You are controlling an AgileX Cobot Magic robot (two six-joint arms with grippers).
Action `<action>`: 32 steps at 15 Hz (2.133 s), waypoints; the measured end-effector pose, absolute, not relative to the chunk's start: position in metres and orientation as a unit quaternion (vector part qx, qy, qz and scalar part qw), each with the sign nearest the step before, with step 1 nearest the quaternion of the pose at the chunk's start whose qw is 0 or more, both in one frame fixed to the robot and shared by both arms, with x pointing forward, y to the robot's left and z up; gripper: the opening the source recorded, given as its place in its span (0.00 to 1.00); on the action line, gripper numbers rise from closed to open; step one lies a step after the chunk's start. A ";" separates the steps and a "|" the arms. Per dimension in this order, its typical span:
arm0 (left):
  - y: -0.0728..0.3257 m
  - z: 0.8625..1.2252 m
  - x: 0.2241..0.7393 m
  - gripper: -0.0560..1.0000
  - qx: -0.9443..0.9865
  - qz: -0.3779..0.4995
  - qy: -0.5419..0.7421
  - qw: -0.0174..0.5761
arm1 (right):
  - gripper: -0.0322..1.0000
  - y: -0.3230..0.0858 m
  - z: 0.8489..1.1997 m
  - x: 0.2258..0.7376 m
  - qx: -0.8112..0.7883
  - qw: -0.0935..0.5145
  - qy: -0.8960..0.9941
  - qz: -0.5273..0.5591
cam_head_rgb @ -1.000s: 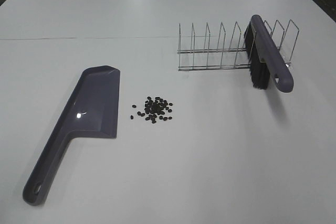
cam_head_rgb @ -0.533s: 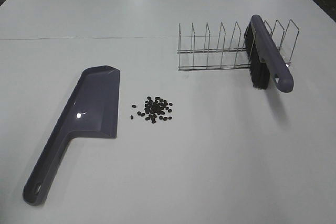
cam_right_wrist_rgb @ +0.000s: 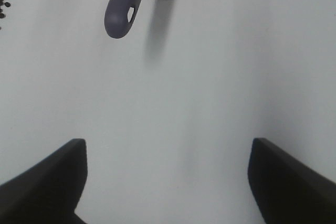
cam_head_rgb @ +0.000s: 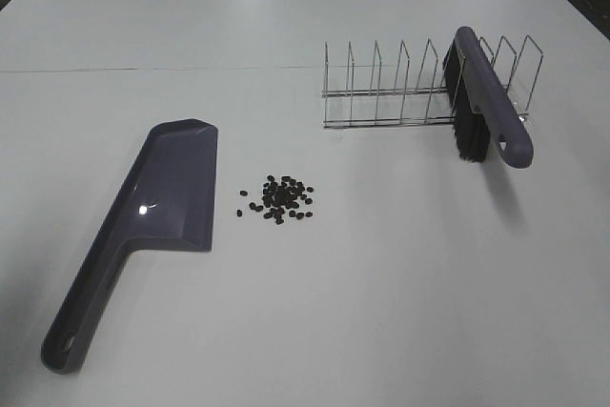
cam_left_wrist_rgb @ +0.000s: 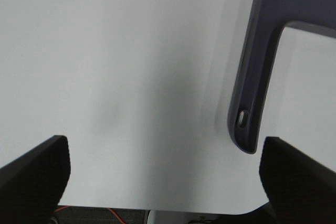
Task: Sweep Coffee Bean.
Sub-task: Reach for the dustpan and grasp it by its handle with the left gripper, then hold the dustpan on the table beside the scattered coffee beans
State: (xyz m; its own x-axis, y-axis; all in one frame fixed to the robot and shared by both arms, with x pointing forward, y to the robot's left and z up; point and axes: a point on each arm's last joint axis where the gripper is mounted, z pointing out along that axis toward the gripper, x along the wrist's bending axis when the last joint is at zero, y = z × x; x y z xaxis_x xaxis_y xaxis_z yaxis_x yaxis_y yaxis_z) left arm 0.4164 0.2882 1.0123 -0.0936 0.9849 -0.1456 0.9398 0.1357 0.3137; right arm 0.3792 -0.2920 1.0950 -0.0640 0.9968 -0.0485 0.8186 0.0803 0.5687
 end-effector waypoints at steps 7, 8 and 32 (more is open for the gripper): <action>0.252 0.959 0.482 0.84 0.700 -0.022 0.707 0.093 | 0.74 -0.291 1.101 0.389 0.649 0.216 0.703 0.196; 0.241 0.952 0.488 0.84 0.702 -0.033 0.707 0.078 | 0.74 -0.291 1.101 0.389 0.649 0.216 0.703 0.196; 0.210 0.863 0.528 0.36 0.719 -0.051 0.692 -0.020 | 0.74 -0.290 1.101 0.388 0.652 0.207 0.701 0.202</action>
